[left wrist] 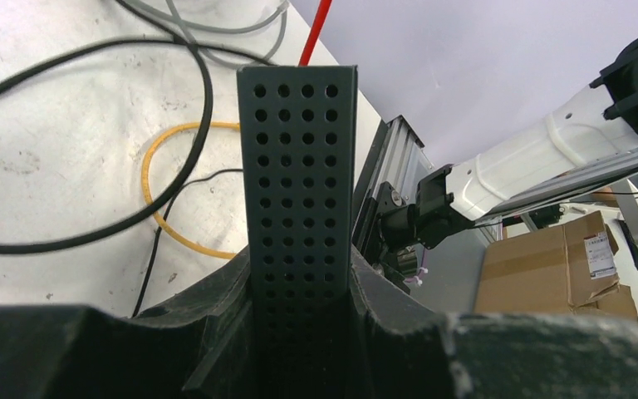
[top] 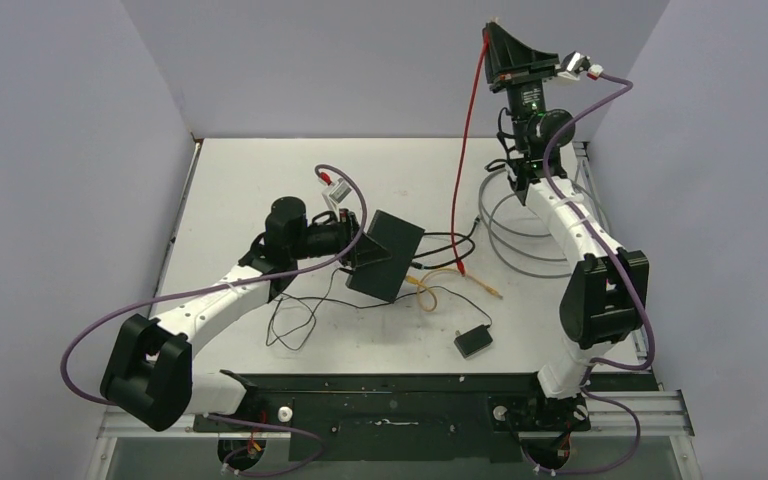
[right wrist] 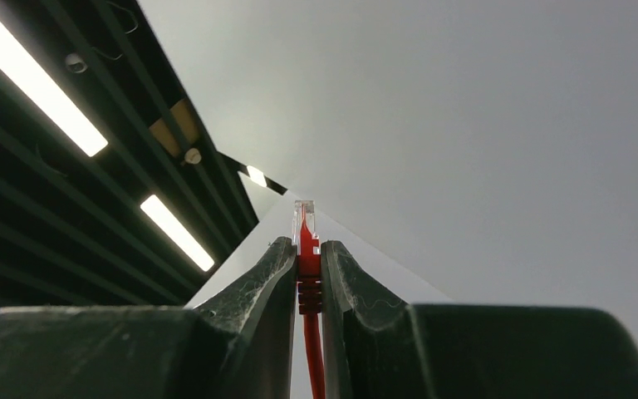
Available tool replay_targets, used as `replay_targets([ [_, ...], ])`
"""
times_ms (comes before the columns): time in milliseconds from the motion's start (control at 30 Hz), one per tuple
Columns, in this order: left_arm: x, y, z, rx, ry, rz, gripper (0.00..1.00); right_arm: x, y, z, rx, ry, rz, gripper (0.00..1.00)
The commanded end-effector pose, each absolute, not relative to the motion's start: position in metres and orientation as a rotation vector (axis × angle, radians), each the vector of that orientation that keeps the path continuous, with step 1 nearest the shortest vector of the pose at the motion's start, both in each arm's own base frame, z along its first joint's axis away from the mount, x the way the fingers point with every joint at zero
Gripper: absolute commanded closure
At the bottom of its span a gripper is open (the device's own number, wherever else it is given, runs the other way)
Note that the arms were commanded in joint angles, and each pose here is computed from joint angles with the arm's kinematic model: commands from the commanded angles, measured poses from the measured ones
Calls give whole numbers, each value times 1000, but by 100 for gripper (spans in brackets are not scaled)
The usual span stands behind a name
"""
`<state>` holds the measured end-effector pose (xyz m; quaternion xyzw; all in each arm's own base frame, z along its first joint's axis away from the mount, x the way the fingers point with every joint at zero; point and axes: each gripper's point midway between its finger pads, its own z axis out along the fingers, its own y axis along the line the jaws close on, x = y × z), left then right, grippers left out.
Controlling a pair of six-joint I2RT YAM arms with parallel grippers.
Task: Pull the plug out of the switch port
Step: Place the connector at the center of the board.
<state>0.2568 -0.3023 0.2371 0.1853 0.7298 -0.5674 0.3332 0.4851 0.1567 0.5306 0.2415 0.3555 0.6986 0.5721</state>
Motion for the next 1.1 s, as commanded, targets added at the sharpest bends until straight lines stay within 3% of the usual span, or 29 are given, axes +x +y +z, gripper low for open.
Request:
replay_targets([
  [0,239,-304,264,591,1773,-1537,100,445,135,591,380,643,1660,95],
  [400,228,-303,251,654,1805,-1556,100,441,108,602,315,613,1566,95],
  [667,217,-301,278,730,1694,-1574,100,459,93,587,325,663,1456,95],
  [1067,202,-319,319,838,1555,-1633,100,468,164,562,295,743,1543,95],
])
